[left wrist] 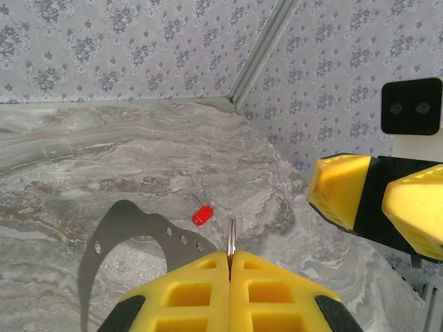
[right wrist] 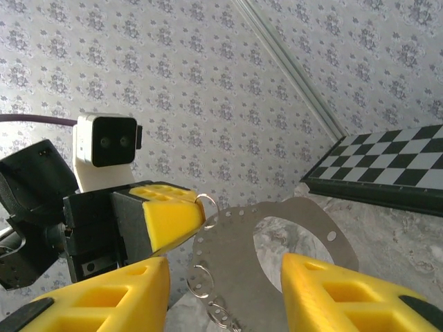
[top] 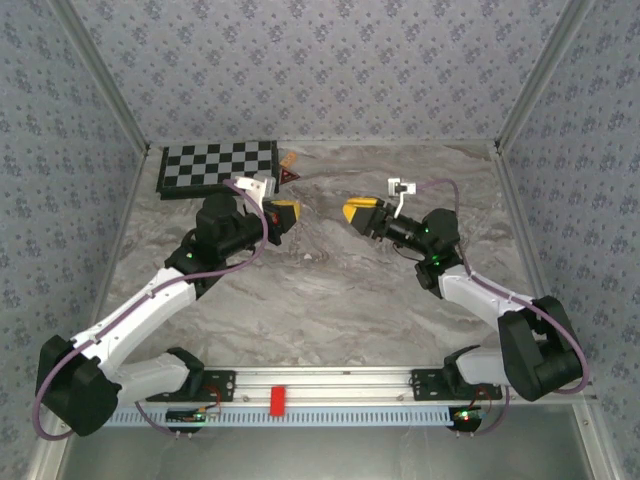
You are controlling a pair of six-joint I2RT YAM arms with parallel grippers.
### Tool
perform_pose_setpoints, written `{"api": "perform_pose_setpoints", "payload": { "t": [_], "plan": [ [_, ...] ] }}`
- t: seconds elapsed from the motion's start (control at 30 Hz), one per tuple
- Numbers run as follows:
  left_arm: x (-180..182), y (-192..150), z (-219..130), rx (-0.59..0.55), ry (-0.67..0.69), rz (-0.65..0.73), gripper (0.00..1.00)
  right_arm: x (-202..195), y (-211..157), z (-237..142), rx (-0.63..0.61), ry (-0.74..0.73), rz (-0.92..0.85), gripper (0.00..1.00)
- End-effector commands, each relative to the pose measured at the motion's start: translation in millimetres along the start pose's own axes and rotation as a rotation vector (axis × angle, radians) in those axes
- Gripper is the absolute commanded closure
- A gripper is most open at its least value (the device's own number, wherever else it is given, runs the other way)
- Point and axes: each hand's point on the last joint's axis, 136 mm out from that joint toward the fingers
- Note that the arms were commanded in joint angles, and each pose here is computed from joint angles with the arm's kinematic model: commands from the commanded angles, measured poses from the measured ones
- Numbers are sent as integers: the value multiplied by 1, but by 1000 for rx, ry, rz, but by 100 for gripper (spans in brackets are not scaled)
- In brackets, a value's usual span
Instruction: Put the keys on the keyring
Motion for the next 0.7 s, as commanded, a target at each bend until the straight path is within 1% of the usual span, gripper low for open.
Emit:
{"api": "perform_pose_setpoints", "payload": {
  "t": [0.0, 0.3, 0.37, 0.43, 0.53, 0.67],
  "plan": [
    [-15, 31, -11, -83, -19, 57, 100, 10, 8, 3, -15, 14, -49, 54],
    [-12, 30, -13, -69, 8, 78, 100, 11, 5, 6, -2, 12, -53, 54],
    [-5, 29, -13, -55, 56, 92, 100, 11, 4, 6, 0, 11, -53, 54],
    [4, 28, -13, -37, 137, 126, 100, 11, 3, 7, 2, 9, -56, 54],
    [10, 26, -15, -31, 221, 179, 100, 11, 1, 8, 10, 9, -55, 54],
    [14, 25, -16, -39, 292, 236, 100, 11, -1, 9, 14, 4, -54, 53]
  ]
}}
Point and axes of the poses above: each hand's point on the last joint's axis, 136 mm out from that joint toward the fingers, its own z axis out along the fingers, its own x axis along the line the jaws close on, y = z × x, and after that the axes turned 5 degrees about z, right-handed
